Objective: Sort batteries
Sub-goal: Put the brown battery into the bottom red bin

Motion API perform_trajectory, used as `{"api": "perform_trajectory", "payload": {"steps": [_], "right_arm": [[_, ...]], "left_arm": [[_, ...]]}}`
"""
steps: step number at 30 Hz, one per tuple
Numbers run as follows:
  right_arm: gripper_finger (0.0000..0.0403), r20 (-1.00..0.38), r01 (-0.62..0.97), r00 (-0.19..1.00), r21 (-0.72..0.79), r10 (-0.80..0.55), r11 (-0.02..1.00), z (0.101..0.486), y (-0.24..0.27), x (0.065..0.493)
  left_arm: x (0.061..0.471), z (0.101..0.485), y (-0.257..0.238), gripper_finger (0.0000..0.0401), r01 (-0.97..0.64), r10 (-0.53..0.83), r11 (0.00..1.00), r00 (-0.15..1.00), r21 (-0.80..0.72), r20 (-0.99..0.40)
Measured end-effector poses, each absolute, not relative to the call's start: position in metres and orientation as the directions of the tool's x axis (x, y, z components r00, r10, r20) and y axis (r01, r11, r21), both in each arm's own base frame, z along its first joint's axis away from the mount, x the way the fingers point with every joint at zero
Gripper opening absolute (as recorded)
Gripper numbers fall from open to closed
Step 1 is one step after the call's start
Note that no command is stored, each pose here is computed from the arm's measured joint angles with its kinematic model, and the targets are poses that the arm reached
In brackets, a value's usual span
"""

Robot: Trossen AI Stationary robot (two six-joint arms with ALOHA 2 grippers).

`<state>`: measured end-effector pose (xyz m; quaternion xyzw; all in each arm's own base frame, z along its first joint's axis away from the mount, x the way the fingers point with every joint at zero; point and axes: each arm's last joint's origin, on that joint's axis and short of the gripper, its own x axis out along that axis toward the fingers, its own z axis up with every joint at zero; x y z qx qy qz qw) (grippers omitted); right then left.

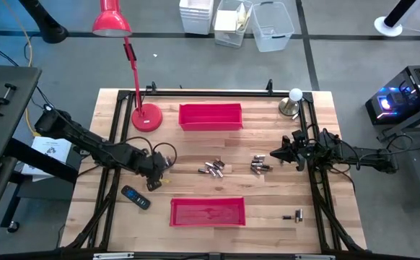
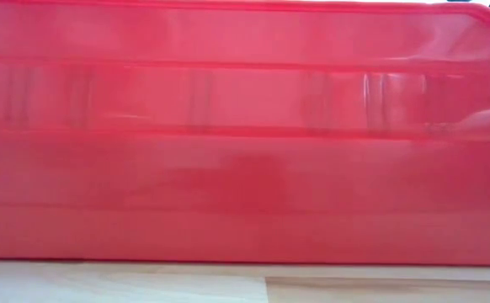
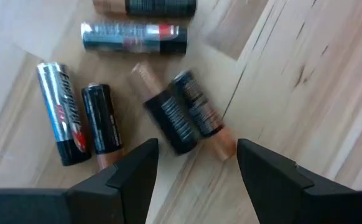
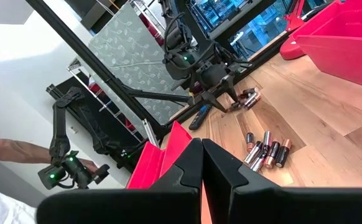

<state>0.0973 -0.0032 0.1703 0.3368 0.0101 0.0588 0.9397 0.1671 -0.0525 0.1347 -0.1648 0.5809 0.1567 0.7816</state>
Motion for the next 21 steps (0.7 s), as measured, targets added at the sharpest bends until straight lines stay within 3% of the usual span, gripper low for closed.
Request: {"api": "perform_trajectory", "payload": {"steps": [14, 21], "right_arm": [[0.0000, 0.020, -0.103, 0.993, 0.634, 0.117, 0.766, 0.1703, -0.0032, 0.0973], [0.0000, 0.020, -0.103, 0.993, 0.634, 0.117, 0.766, 0.1703, -0.0032, 0.0974]], "left_arm": [[0.1650, 0.1318, -0.0520, 0.0213, -0.447, 0.041, 0.891, 0.269, -0.087, -0.962], [0.1695, 0.1407, -0.0555, 0.0185, -0.436, -0.011, 0.891, 0.251, -0.123, -0.968]]}}
